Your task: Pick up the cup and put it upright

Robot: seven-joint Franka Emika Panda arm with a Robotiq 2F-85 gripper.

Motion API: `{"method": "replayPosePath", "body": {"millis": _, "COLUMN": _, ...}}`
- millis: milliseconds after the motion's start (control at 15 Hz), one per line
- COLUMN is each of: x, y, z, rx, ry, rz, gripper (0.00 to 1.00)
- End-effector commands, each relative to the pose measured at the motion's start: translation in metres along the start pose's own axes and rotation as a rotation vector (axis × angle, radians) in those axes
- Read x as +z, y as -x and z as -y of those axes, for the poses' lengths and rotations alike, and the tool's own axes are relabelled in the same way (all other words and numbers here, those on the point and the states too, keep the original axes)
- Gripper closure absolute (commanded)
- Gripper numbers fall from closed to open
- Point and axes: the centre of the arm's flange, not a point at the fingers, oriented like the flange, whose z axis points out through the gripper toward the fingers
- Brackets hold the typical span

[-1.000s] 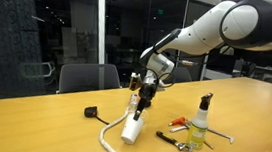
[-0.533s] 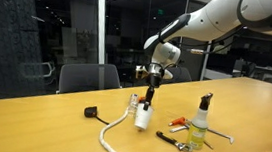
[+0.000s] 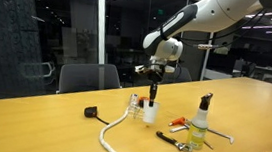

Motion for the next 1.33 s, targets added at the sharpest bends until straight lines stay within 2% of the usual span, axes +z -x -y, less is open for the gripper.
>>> {"method": "replayPosePath", "body": {"millis": 0, "x": 0.014, "y": -0.003, "z": -0.014, "rx": 0.028, "ry": -0.114, "rz": -0.037, "gripper": 0.94}}
{"method": "replayPosePath", "body": {"millis": 333, "x": 0.037, "y": -0.004, "z": -0.014, "rx": 0.048, "ry": -0.231, "rz": -0.061, "gripper": 0.94}}
{"method": "replayPosePath", "body": {"millis": 667, "x": 0.053, "y": -0.006, "z": -0.019, "rx": 0.059, "ry": -0.264, "rz": -0.065, "gripper": 0.93}}
{"method": "replayPosePath", "body": {"millis": 733, "x": 0.054, "y": -0.005, "z": -0.02, "rx": 0.059, "ry": -0.261, "rz": -0.062, "gripper": 0.68}}
{"method": "replayPosePath", "body": {"millis": 800, "x": 0.054, "y": -0.005, "z": -0.02, "rx": 0.058, "ry": -0.261, "rz": -0.065, "gripper": 0.67}}
{"method": "replayPosePath", "body": {"millis": 867, "x": 0.054, "y": -0.006, "z": -0.021, "rx": 0.058, "ry": -0.259, "rz": -0.065, "gripper": 0.62}}
{"method": "replayPosePath", "body": {"millis": 1267, "x": 0.049, "y": -0.008, "z": -0.026, "rx": 0.053, "ry": -0.25, "rz": -0.065, "gripper": 0.16}}
